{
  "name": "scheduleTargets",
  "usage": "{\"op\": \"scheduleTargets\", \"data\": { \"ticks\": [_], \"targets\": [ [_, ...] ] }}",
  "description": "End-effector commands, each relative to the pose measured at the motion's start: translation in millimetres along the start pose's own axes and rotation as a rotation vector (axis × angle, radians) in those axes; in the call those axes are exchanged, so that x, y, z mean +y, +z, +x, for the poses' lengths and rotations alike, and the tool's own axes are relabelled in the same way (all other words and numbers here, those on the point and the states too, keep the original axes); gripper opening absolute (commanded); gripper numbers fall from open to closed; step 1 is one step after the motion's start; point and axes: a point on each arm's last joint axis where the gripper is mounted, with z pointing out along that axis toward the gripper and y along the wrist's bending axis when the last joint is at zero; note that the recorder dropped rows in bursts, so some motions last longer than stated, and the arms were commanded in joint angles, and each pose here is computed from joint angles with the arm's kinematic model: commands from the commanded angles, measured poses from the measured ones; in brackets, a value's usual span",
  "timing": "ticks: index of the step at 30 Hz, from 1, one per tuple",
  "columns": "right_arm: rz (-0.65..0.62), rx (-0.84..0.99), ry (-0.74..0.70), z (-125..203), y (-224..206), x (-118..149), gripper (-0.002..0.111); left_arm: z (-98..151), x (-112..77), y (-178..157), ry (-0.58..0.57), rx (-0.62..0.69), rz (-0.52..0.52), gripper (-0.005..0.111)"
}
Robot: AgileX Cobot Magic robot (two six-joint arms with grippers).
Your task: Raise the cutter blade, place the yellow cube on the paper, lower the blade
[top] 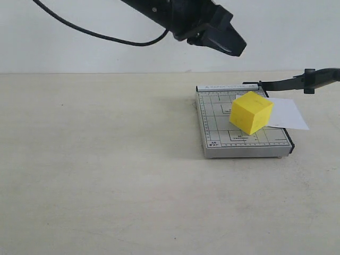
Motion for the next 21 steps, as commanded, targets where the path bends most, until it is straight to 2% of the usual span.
{"op": "scheduleTargets", "data": {
  "ticks": [1,3,5,9,13,14,18,21],
  "targets": [
    [-0.002,-0.013,0.002,-1.0,-0.5,0.1,0.0,-8.9,-8.2,-27.6,-0.011,-0.043,-0.042,0.004],
    [-0.002,-0.013,0.002,-1.0,-0.5,0.1,0.0,-7.1,-8.5,-40.3,-0.02,-0.059,-0.069,0.004],
    [-0.002,-0.013,0.002,-1.0,-0.5,0.1,0.0,1.3,-9.5,-57.6,-0.014,-0.071,-0.145,0.004],
    [-0.002,-0.013,0.002,-1.0,-0.5,0.1,0.0,30.1,-19.8,-95.1,-0.015,-0.139,-0.304,0.004],
    [-0.002,-0.013,0.002,-1.0,-0.5,0.1,0.0,57.9,-42.4,-117.2,0.0,-0.23,-0.415,0.004],
    [-0.002,-0.013,0.002,-1.0,-0.5,0.1,0.0,72.2,-54.7,-125.0,0.0,-0.258,-0.44,0.004],
    [-0.002,-0.013,0.002,-1.0,-0.5,0.1,0.0,115.1,-90.9,-144.8,0.002,-0.285,-0.482,0.004],
    [-0.002,-0.013,0.002,-1.0,-0.5,0.1,0.0,138.8,-110.7,-155.9,0.006,-0.324,-0.51,0.004]
  ]
}}
